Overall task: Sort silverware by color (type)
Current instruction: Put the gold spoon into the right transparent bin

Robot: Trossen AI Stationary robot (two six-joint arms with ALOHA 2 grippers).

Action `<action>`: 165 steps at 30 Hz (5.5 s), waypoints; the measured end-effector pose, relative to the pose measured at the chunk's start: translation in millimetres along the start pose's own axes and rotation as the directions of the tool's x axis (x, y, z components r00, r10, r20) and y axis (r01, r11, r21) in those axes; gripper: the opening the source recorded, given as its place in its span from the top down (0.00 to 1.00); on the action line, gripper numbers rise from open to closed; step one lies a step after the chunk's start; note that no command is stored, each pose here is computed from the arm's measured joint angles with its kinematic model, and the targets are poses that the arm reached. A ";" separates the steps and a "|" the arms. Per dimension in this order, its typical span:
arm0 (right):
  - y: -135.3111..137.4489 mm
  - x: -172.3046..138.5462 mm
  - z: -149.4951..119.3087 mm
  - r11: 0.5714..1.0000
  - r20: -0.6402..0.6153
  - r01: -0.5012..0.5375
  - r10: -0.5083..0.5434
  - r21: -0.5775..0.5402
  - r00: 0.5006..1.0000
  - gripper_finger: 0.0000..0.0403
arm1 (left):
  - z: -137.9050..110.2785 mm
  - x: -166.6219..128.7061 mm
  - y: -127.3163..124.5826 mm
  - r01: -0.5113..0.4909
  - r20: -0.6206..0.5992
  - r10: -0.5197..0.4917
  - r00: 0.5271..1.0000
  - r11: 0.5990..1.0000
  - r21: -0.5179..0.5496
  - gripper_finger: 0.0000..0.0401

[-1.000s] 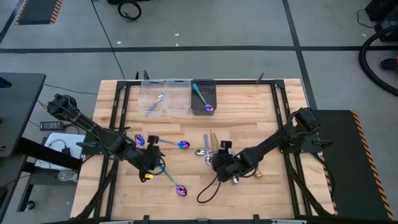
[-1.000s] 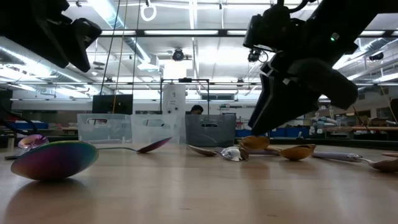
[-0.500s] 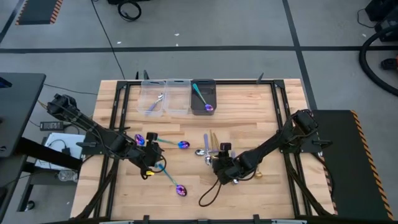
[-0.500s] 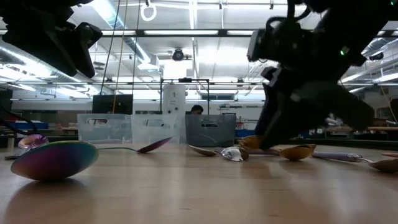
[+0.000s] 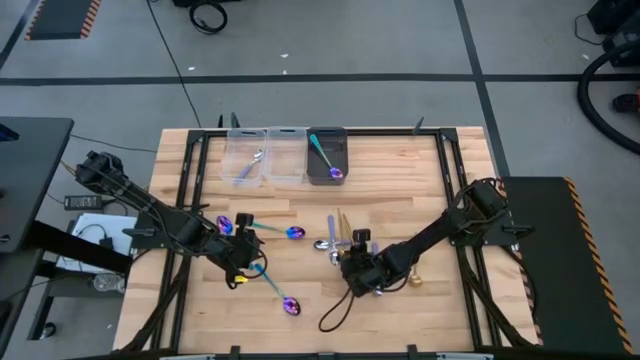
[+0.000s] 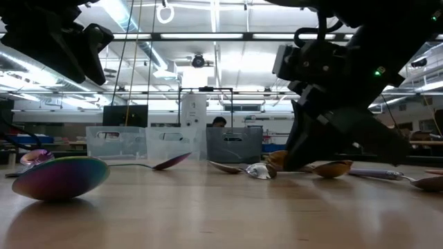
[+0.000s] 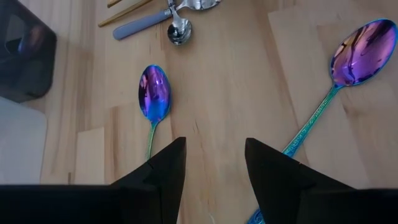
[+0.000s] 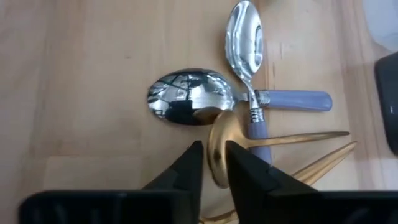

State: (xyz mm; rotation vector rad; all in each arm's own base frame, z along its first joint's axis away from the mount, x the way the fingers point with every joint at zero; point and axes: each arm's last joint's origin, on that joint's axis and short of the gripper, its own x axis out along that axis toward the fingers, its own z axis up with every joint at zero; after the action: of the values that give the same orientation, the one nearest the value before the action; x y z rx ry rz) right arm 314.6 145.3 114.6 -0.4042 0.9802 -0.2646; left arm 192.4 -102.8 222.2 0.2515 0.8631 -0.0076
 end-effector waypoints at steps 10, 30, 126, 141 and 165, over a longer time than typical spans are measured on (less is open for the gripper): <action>-5.9 -11.9 15.7 0.998 0.027 0.051 -0.050 -0.025 0.998 0.95 | 0.8 2.8 3.3 -0.015 -0.007 0.016 1.000 0.995 0.096 0.57; -38.9 -64.2 72.9 0.998 0.329 0.029 -0.045 0.054 0.943 0.97 | 39.6 42.6 15.3 -0.378 0.247 0.311 0.918 0.874 0.305 0.50; -162.8 -17.2 89.7 0.579 0.572 -0.589 0.241 0.563 0.784 0.81 | 63.5 58.6 59.8 -0.411 0.327 0.584 0.743 0.013 0.911 0.94; -171.5 -15.4 91.2 0.586 0.588 -0.558 0.165 0.587 0.792 0.99 | 64.3 59.2 61.0 -0.456 0.343 0.559 0.755 0.071 0.887 0.82; -130.3 -15.2 69.6 0.802 0.305 -0.270 0.116 0.533 0.945 0.93 | 18.5 83.8 58.6 -0.251 -0.021 0.259 0.966 0.908 -0.336 0.92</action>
State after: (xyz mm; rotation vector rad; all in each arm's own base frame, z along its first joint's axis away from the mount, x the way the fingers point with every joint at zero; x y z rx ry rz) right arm 360.6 49.4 218.2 0.2145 0.6334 -0.2954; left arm 267.3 -42.1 183.3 0.0400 0.7879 0.3792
